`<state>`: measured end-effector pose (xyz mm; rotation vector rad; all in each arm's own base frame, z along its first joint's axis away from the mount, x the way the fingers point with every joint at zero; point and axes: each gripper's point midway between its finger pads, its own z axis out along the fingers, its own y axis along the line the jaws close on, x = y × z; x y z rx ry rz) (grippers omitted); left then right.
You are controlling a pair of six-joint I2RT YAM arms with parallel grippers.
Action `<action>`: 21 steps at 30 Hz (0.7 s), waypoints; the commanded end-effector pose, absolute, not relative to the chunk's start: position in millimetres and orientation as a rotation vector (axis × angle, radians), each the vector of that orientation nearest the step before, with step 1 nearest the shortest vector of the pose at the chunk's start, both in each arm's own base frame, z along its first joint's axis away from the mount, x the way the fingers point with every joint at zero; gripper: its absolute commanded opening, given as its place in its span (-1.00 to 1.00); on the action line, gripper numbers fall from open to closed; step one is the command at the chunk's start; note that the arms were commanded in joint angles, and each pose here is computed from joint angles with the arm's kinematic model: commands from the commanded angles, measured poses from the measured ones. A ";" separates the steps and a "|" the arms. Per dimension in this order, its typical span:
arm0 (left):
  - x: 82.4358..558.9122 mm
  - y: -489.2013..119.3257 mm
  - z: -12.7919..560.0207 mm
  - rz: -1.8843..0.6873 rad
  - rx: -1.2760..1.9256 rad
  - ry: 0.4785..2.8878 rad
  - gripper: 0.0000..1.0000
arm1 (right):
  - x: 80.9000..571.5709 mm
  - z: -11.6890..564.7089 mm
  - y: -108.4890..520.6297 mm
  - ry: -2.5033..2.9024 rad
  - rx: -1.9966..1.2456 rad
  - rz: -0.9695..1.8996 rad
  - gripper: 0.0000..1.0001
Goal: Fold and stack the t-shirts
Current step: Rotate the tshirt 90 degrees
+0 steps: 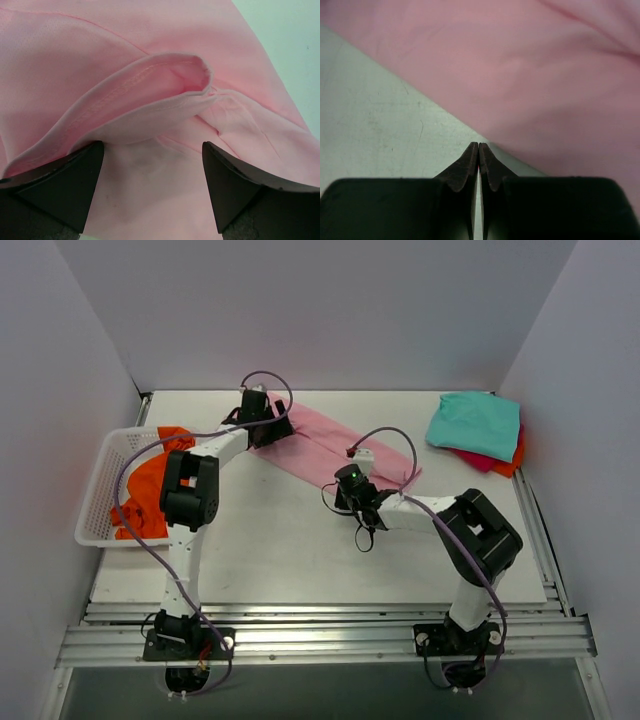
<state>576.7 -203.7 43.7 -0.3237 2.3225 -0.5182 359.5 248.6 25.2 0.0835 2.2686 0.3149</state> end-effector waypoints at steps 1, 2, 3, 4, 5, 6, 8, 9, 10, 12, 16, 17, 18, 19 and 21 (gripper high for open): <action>563.7 -189.5 6.7 -0.446 -0.323 2.446 0.79 | 393.0 98.2 228.2 2.096 0.210 0.214 -1.00; 564.1 -188.9 8.6 -0.448 -0.321 2.442 0.79 | 397.7 110.8 223.3 2.067 0.227 0.187 -0.93; 564.2 -187.5 9.6 -0.450 -0.319 2.439 0.79 | 407.4 135.7 220.0 2.015 0.237 0.168 -0.91; 565.6 -185.8 11.3 -0.451 -0.316 2.430 0.79 | 414.3 146.2 201.2 1.989 0.280 0.093 -0.88; 564.1 -184.3 11.8 -0.448 -0.314 2.431 0.79 | 420.6 157.7 192.4 1.969 0.302 0.072 -0.86; 564.3 -183.6 12.8 -0.448 -0.309 2.428 0.79 | 428.8 177.6 185.9 1.931 0.328 0.078 -0.85; 564.0 -178.9 10.9 -0.448 -0.315 2.433 0.79 | 445.2 187.5 153.6 1.903 0.370 0.034 -0.88; 562.7 -177.4 8.7 -0.455 -0.319 2.439 0.78 | 451.9 183.9 142.9 1.909 0.386 0.017 -0.93; 563.8 -177.0 9.0 -0.464 -0.321 2.434 0.78 | 459.5 182.7 132.6 1.911 0.396 0.002 -1.00; 561.5 -174.7 5.2 -0.473 -0.326 2.440 0.77 | 473.9 156.7 107.3 1.964 0.431 -0.041 -1.00; 562.0 -171.9 3.3 -0.469 -0.326 2.439 0.76 | 487.8 101.2 92.7 2.049 0.442 -0.025 -1.00; 562.1 -171.5 1.9 -0.471 -0.327 2.441 0.76 | 488.1 89.6 92.1 2.066 0.443 -0.021 -1.00; 562.6 -170.1 2.3 -0.472 -0.330 2.441 0.76 | 487.4 71.3 93.4 2.100 0.443 -0.010 -1.00; 562.3 -169.0 1.8 -0.470 -0.333 2.443 0.75 | 488.3 63.5 94.8 2.104 0.443 0.002 -1.00; 563.5 -168.9 1.7 -0.473 -0.331 2.441 0.75 | 481.0 37.3 97.3 2.151 0.448 0.013 -1.00</action>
